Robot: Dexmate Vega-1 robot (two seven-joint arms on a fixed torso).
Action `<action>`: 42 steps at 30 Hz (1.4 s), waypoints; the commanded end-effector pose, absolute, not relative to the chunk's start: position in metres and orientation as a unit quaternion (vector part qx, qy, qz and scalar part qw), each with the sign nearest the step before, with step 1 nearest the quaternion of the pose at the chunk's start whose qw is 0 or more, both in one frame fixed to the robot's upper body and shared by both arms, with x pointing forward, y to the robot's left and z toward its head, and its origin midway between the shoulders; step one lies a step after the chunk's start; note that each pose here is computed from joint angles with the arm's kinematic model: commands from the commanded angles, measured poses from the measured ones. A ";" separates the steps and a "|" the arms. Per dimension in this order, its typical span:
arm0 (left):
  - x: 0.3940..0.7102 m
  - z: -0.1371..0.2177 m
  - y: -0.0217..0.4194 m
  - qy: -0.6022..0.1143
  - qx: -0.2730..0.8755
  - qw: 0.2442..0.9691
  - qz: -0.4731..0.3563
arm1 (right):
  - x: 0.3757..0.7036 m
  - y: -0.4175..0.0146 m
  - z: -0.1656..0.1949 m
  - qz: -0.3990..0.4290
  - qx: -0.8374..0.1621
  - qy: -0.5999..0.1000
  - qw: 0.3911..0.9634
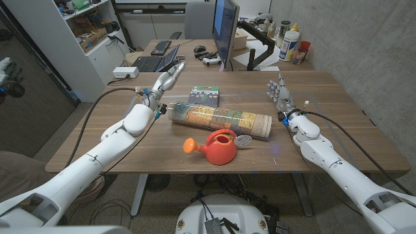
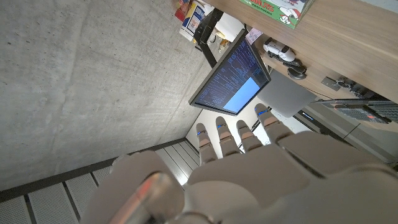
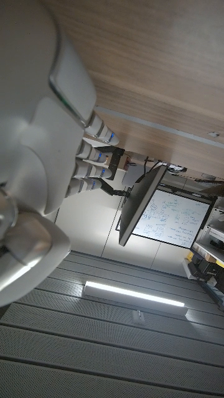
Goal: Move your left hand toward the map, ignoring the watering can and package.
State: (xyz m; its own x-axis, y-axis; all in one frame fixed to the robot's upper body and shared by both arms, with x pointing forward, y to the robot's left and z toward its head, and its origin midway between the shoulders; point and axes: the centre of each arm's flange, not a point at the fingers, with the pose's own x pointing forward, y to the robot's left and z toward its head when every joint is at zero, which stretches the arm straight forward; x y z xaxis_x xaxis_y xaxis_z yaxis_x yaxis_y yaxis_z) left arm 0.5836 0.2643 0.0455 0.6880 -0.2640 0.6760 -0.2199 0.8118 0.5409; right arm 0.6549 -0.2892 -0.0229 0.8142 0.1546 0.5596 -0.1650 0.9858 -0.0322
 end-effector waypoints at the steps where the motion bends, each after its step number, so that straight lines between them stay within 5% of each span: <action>1: 0.573 0.053 0.250 -0.411 0.389 0.824 0.014 | 0.654 -0.292 -0.023 0.081 0.011 -0.294 0.952; 42: 0.576 0.057 0.215 -0.414 0.481 0.772 0.026 | 0.645 -0.310 -0.028 0.080 0.010 -0.306 0.949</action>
State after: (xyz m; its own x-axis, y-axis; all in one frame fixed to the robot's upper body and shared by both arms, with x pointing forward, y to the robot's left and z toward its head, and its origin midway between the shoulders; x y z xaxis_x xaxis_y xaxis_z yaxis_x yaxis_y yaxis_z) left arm 0.5705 0.2256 0.0569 0.6494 -0.3396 0.6804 -0.4234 0.5817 0.6945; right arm 0.6494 -0.3019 -0.0264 0.8041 0.1531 0.5745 -0.1636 0.9860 -0.0337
